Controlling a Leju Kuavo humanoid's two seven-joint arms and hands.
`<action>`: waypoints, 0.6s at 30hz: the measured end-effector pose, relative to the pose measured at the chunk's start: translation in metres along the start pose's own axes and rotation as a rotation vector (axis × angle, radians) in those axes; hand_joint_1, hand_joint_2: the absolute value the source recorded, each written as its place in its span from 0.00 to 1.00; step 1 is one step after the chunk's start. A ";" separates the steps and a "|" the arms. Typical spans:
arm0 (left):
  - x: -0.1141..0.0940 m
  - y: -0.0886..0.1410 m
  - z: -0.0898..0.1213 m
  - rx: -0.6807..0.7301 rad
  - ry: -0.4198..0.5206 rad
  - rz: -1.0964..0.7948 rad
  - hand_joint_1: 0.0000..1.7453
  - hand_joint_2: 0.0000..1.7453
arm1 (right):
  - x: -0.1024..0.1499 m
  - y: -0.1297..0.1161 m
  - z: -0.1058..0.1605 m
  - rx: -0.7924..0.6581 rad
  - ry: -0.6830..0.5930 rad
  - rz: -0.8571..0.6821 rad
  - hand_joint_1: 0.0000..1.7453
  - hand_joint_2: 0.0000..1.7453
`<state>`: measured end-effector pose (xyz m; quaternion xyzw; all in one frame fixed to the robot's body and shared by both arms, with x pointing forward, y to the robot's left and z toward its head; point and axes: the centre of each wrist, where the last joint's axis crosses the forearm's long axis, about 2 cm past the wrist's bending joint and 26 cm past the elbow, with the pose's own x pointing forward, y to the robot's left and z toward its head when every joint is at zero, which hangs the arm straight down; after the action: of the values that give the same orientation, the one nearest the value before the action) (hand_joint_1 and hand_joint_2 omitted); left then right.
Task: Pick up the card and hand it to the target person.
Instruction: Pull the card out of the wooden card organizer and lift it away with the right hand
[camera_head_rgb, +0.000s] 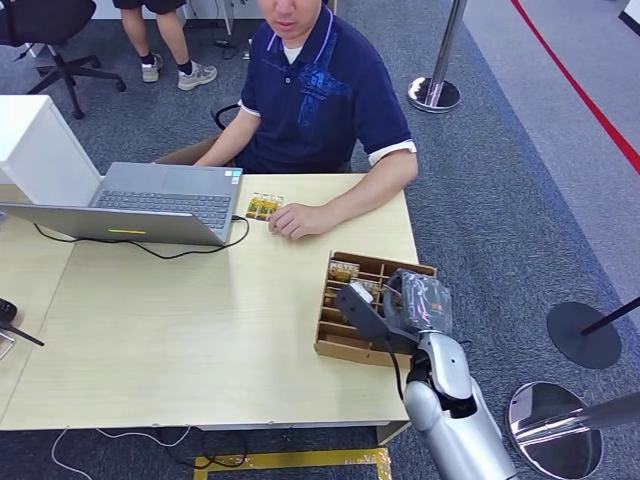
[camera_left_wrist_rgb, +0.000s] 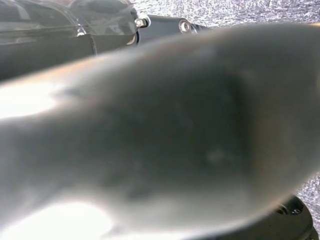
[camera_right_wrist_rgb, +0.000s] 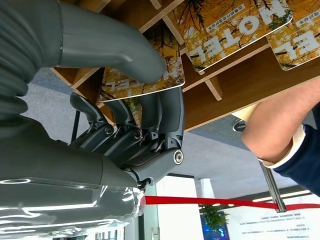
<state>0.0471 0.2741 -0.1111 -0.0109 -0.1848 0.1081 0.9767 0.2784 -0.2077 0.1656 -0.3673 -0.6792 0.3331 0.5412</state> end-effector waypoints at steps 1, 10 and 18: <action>0.000 0.000 0.000 0.000 0.000 0.000 0.00 1.00 | 0.000 0.000 0.000 -0.001 0.000 0.000 0.87 1.00; 0.000 0.000 0.000 0.001 0.000 0.002 0.00 1.00 | 0.000 -0.002 0.000 -0.008 -0.004 -0.004 0.87 1.00; 0.000 0.000 0.000 0.001 0.000 0.003 0.00 1.00 | 0.001 -0.003 0.000 -0.014 -0.008 -0.007 0.87 1.00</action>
<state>0.0470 0.2743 -0.1111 -0.0106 -0.1848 0.1095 0.9766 0.2781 -0.2084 0.1686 -0.3675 -0.6850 0.3278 0.5369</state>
